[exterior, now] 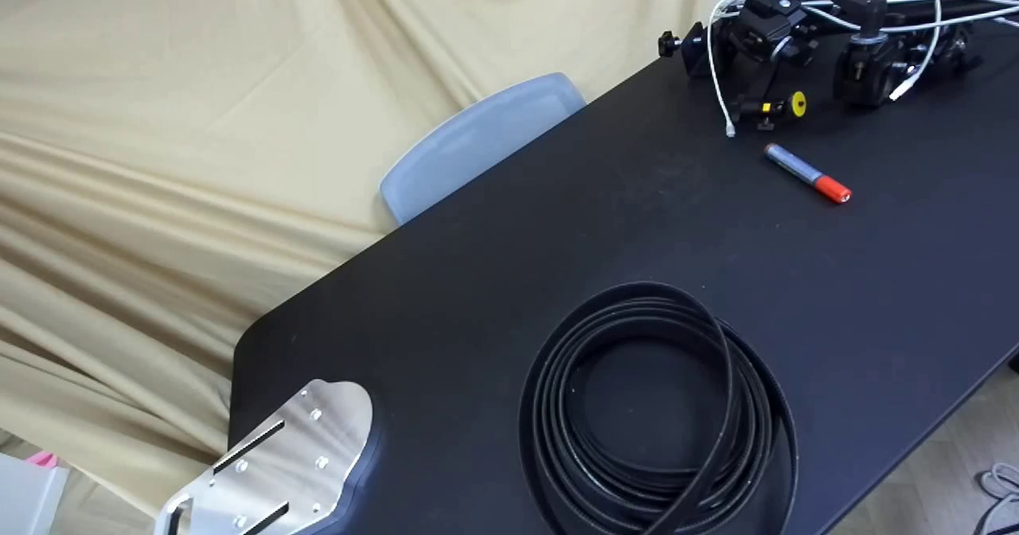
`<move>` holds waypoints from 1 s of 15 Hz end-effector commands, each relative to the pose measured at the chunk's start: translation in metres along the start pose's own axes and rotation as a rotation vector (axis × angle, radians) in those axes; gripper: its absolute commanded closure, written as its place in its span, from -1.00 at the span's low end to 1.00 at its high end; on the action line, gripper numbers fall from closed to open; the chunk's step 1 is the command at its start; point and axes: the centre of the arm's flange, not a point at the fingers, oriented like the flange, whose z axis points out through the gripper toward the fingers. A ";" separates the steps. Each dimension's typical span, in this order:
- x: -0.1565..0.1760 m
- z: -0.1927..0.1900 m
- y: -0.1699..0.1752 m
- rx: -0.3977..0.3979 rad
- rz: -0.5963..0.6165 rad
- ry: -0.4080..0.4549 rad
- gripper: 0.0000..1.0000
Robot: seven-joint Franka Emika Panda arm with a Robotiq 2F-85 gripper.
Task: Pick up the pen from the table and move it slightly to the left.
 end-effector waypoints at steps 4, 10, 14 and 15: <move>0.000 0.000 0.000 0.000 0.000 0.000 -1.00; 0.005 0.040 -0.026 -0.081 0.003 0.001 -1.00; 0.009 0.101 -0.062 -0.182 -0.012 -0.018 -1.00; 0.009 0.116 -0.070 -0.199 -0.007 -0.026 -1.00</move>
